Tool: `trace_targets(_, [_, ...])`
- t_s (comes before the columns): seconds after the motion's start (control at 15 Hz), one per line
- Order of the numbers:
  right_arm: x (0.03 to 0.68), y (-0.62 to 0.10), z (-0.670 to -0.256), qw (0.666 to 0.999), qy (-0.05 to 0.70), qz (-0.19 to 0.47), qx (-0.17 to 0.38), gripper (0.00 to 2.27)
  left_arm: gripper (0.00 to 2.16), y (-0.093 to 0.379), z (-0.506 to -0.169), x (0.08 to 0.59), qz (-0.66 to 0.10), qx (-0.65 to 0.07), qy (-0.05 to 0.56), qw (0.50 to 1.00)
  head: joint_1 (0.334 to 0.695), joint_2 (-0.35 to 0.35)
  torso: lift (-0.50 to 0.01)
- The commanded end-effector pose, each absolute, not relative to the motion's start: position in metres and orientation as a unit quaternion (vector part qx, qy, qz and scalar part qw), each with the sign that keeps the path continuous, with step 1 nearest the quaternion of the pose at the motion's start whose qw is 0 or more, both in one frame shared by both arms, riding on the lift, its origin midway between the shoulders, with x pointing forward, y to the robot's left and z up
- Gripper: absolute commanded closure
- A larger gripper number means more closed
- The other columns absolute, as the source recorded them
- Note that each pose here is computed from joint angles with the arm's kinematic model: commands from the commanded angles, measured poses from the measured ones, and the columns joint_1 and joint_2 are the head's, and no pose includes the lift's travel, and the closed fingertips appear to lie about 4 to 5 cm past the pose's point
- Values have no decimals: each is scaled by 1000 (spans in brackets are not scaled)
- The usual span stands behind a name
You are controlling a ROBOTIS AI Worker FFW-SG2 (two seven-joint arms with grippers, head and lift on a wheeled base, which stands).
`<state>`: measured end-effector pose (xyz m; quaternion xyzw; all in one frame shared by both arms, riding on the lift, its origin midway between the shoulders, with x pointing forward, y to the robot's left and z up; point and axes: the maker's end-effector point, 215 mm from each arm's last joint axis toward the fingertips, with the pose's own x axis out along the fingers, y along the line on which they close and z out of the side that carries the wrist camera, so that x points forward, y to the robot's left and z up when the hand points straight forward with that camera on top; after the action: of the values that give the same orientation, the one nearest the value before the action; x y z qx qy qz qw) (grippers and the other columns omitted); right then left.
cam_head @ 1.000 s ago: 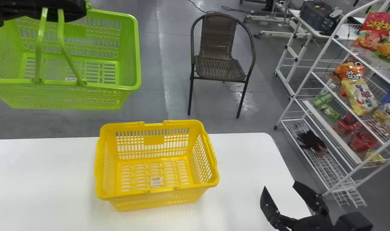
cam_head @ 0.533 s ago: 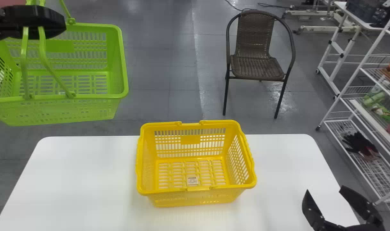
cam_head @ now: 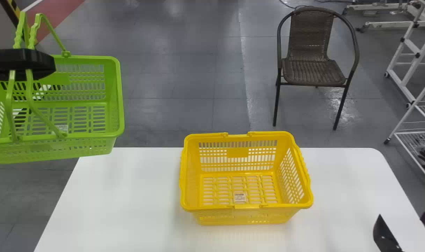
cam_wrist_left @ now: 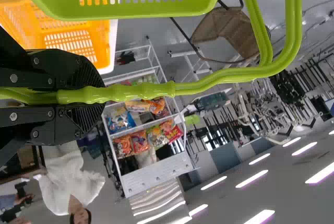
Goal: Grasp handle with right gripper to insert into left gripper then lift and swing left to center
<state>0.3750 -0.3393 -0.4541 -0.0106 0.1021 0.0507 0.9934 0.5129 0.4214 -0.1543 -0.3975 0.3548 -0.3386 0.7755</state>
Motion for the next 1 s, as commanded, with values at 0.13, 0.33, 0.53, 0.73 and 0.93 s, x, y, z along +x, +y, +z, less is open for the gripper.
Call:
trace_targets(0.13, [376, -341, -457, 994, 102, 49, -9, 70, 2088, 452, -175, 464, -321, -392, 360, 784, 695, 122, 0])
trace_targets(0.33, [378, -340, -457, 993, 102, 49, -8, 70, 2088, 459, -193, 427, -316, -385, 368, 785, 695, 145, 0])
trace_targets(0.53, [379, -341, -459, 994, 103, 48, -7, 70, 2088, 454, -202, 390, -327, -393, 374, 774, 695, 164, 0])
trace_targets(0.73, [381, -340, -458, 994, 102, 48, -6, 70, 2088, 442, -224, 359, -330, -397, 390, 763, 695, 164, 0])
trace_targets(0.93, [382, -340, -458, 994, 102, 48, -6, 70, 2088, 416, -243, 329, -348, -403, 401, 746, 695, 150, 0])
